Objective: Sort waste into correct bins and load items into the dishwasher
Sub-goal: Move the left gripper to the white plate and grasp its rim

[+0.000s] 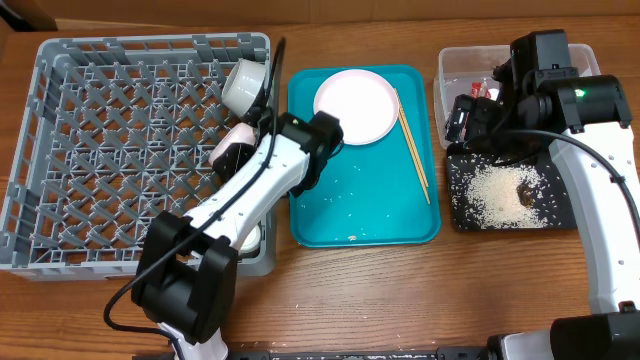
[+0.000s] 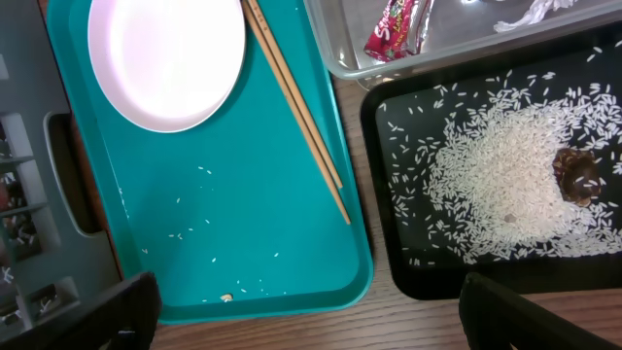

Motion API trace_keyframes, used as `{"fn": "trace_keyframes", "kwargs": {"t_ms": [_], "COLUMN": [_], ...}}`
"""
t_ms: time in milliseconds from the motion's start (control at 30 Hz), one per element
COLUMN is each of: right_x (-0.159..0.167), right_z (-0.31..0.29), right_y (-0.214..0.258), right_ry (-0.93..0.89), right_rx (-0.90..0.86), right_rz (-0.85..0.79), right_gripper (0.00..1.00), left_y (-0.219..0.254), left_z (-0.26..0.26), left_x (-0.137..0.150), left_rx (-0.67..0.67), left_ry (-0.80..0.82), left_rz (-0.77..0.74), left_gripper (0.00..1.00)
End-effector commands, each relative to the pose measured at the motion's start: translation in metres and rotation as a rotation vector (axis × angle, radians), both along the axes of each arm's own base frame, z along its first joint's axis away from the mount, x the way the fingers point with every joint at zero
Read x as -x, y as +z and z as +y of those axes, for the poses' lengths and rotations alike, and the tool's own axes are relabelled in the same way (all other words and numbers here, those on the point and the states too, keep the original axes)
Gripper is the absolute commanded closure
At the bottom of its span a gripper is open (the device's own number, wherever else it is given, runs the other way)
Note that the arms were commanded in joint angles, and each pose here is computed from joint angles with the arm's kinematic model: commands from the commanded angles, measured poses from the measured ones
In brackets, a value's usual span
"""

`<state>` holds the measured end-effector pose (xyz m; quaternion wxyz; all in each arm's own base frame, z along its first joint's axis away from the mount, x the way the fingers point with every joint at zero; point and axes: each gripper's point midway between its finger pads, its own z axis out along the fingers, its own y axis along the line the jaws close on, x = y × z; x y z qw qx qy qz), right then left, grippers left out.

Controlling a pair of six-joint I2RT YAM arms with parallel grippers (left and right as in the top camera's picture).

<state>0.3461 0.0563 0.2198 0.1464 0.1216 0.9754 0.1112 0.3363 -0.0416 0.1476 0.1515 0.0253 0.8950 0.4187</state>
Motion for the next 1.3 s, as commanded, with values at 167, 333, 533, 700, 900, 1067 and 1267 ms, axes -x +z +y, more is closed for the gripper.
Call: {"fn": "trace_keyframes", "kwargs": {"t_ms": [167, 333, 533, 700, 900, 1067, 1267], "right_x": [-0.001, -0.001, -0.001, -0.001, -0.001, -0.001, -0.001], "right_z": [0.001, 0.001, 0.001, 0.002, 0.001, 0.001, 0.001], "right_y": [0.003, 0.003, 0.003, 0.003, 0.003, 0.003, 0.003], "right_ry": [0.006, 0.006, 0.006, 0.006, 0.006, 0.006, 0.006], "right_rx": [-0.007, -0.007, -0.007, -0.008, -0.007, -0.007, -0.007], "right_rz": [-0.011, -0.011, -0.011, -0.011, -0.011, -0.011, -0.011], "right_gripper": [0.01, 0.00, 0.00, 0.00, 0.00, 0.00, 0.00], "left_y": [-0.005, 0.008, 0.058, 0.072, 0.032, -0.026, -0.082], "left_z": [-0.057, -0.093, -0.181, -0.202, -0.198, -0.192, -0.193], "left_x": [0.006, 0.004, -0.017, -0.060, -0.095, -0.106, -0.108], "left_rx": [0.352, 0.548, 1.004, 1.119, 1.076, 1.011, 0.990], "left_ry": [-0.080, -0.146, -0.307, -0.242, -0.035, 0.146, 0.317], "left_rz": [0.211, 0.250, 0.178, -0.043, -0.162, -0.167, -0.154], "left_gripper": [0.35, 0.34, 0.30, 0.41, 0.41, 0.46, 0.55]}}
